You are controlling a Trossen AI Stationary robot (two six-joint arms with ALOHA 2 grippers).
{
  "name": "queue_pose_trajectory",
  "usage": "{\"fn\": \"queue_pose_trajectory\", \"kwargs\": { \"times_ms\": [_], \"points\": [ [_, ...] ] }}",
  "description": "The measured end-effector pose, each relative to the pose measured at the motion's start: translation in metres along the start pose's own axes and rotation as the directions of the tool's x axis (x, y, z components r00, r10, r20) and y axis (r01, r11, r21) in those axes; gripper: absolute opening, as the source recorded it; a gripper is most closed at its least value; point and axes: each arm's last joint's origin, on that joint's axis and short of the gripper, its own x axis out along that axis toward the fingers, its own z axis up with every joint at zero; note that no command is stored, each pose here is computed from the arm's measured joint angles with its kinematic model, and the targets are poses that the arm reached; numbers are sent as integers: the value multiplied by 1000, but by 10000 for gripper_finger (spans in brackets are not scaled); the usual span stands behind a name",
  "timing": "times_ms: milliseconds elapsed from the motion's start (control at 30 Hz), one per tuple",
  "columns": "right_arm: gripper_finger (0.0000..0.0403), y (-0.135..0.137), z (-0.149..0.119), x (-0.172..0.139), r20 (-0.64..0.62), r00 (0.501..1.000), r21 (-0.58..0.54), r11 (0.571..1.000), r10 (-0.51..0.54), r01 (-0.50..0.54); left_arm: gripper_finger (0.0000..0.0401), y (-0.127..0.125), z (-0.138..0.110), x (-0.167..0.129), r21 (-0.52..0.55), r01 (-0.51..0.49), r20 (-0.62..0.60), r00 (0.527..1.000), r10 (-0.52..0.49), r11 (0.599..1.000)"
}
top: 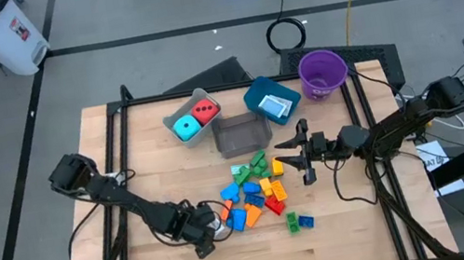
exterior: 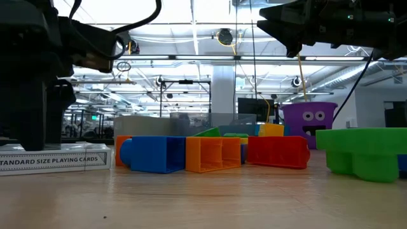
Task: Pick & Place Toys
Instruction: Put the black playing card box into the blue bin
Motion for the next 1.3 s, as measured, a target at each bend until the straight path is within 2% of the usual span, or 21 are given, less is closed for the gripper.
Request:
{"fn": "queue_pose_trajectory", "kwargs": {
  "times_ms": [200, 333, 567, 733, 867, 1033, 1167, 1300],
  "points": [
    [130, 0, 0, 0, 0, 1000, 0, 1000, 0, 0, 321, -5, 4, -3, -1, 63, 51, 997, -63, 998],
    [130, 0, 0, 0, -3, 1000, -1, 1000, 0, 0, 338, -6, 4, 0, -23, 77, 42, 996, -76, 997],
    [130, 0, -1, 0, -6, 1000, 0, 1000, 1, -1, 388, -8, 0, 1, 133, 68, 24, 997, -72, 989],
    [130, 0, -1, 0, -7, 1000, 1, 1000, 0, 0, 395, -6, 2, 1, 155, 91, -5, 996, -91, 984],
    [130, 0, -1, 0, -7, 1000, 1, 1000, 1, -1, 378, -7, 0, 1, 194, 50, 37, 998, -59, 980],
    [130, 0, -1, 0, -7, 1000, 1, 1000, 0, 0, 337, -13, -9, 0, 271, 50, 37, 997, -62, 961],
    [130, 0, -1, 0, -7, 1000, 1, 1000, 0, 0, 283, -18, -16, -1, 351, 45, 45, 997, -65, 935],
    [130, 0, -1, 0, -7, 1000, 1, 1000, 1, -1, 209, -20, -15, -2, 405, 15, 106, 992, -63, 914]
  ]
}}
